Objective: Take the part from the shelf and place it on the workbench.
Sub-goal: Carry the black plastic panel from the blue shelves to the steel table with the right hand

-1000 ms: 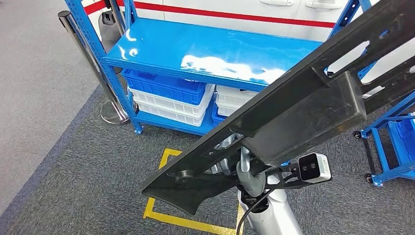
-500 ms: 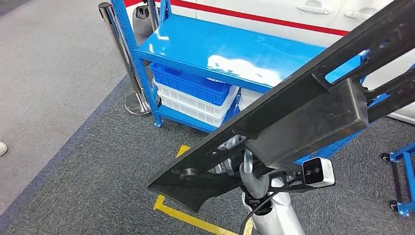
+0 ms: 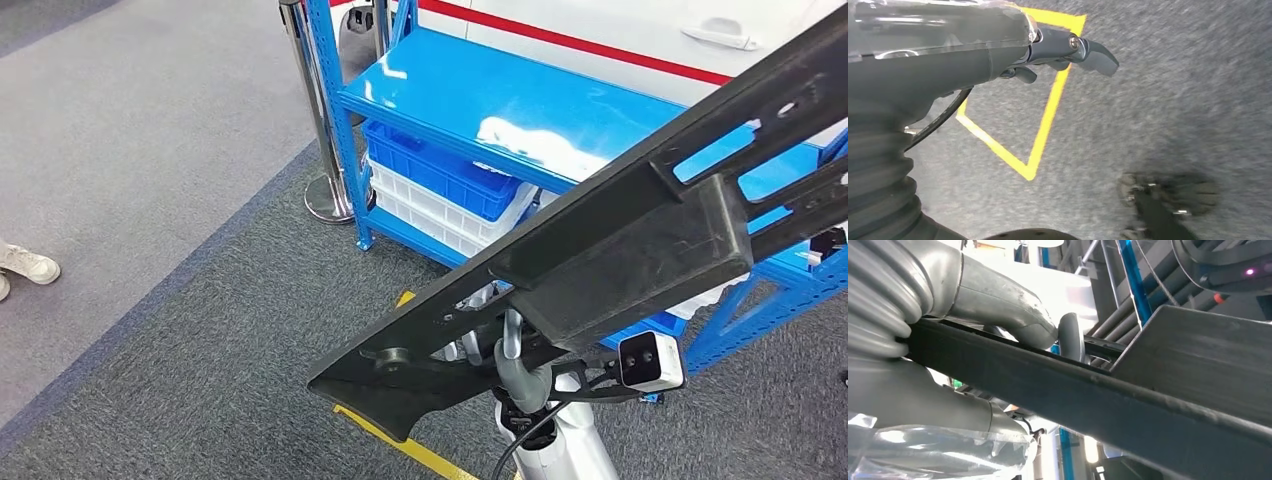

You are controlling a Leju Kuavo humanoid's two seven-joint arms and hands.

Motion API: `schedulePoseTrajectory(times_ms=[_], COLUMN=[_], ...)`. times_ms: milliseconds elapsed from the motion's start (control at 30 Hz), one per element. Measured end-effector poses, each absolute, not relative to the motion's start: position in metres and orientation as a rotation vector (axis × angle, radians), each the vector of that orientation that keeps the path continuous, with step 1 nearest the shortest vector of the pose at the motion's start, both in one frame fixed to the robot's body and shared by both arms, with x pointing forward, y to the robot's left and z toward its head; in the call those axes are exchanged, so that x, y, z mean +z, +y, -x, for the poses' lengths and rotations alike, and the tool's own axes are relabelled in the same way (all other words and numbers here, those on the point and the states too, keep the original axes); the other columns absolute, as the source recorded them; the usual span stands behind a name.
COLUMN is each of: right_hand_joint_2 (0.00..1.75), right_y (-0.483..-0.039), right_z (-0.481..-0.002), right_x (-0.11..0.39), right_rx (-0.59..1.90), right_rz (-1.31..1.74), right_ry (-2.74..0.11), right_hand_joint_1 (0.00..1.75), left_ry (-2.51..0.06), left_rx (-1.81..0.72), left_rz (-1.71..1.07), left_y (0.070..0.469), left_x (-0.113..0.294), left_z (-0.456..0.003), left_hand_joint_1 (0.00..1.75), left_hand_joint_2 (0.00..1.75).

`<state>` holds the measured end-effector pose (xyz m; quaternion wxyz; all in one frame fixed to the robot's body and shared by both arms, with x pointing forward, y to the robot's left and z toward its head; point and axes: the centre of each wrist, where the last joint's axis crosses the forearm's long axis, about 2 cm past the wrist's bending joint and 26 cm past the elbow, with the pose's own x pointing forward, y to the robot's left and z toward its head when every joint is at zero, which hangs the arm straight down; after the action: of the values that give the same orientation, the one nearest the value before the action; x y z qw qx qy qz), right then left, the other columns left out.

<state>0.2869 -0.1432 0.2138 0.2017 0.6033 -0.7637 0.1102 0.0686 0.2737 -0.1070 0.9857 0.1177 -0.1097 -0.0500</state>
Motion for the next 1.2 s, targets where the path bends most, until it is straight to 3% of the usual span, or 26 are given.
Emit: schedulePoseTrajectory(times_ms=[700, 1200], right_hand_joint_2=[1.75, 1.75], right_y=[-0.16, -0.138], right_z=[-0.285, -0.275], right_x=[0.203, 0.251], right_rx=[0.291, 0.465], right_rz=[-1.476, -1.704], right_ry=[-2.161, -2.258], right_hand_joint_1=[1.75, 1.75], left_ry=[-0.268, -0.232], left_rx=[-0.204, -0.174], left_rz=[-0.162, -0.18], left_y=[0.248, 0.243], left_x=[-0.104, -0.104], left_z=[-0.078, -0.074], left_hand_joint_1=[0.0, 0.0], left_hand_joint_2=[1.75, 1.75])
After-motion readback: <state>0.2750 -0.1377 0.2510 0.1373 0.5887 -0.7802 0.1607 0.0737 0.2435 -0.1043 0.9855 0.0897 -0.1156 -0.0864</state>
